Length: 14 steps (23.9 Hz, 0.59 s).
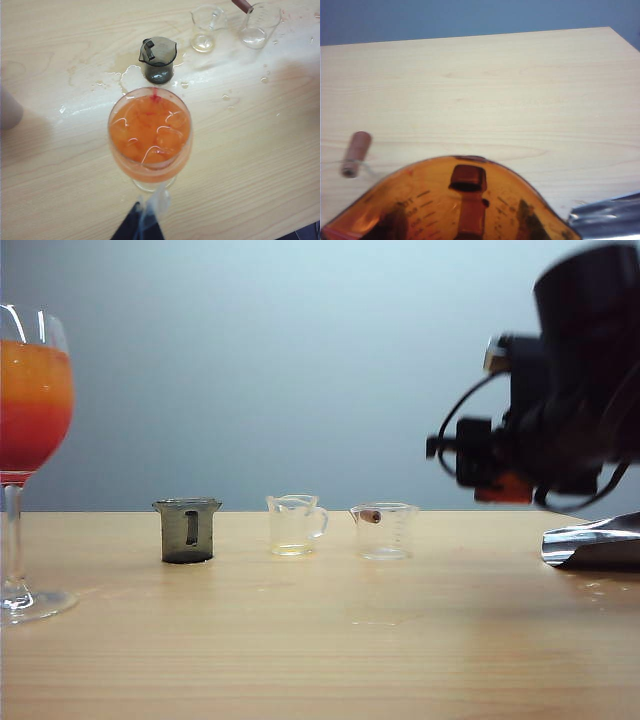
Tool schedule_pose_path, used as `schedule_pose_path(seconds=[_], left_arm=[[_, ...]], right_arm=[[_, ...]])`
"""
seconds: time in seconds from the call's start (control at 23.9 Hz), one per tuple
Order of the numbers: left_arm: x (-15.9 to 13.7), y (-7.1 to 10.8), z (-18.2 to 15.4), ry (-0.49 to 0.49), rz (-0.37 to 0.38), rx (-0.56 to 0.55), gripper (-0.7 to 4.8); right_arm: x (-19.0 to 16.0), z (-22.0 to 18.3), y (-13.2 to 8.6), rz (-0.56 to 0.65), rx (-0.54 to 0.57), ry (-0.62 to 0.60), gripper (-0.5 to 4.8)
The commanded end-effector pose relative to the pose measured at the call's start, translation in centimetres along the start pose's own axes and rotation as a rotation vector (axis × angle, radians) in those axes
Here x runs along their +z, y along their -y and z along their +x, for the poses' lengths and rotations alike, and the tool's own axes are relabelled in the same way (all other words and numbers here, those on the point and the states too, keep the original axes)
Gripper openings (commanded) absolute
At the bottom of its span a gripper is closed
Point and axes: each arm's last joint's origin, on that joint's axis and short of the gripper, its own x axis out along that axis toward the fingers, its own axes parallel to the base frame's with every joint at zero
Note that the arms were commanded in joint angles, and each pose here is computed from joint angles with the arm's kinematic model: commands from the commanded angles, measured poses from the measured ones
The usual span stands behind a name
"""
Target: Pick up the fourth measuring cup from the left, pour the grenadine inside into the goblet, and finally put the measuring cup back in its original place.
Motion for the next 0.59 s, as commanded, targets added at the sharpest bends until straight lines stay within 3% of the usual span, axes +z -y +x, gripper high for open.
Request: schedule_pose_path(seconds=[0.04,0.25,0.59], left_arm=[[0.1,0.0,-0.2,0.012,-0.001,-0.001,-0.04],[0.1,0.0,-0.2,0.012,-0.001,0.0,-0.04],[0.1,0.0,-0.2,0.011,-0.001,0.003,-0.04]], right_arm=[[-0.7,2.7,-0.7,0.017,0.021,0.042,1.69],[-1.9,5.3,-1.6,-0.034,0.022,0.021,1.69],[-3.5,6.1,-1.2,-0.063,-0.022,-0.029,1.69]])
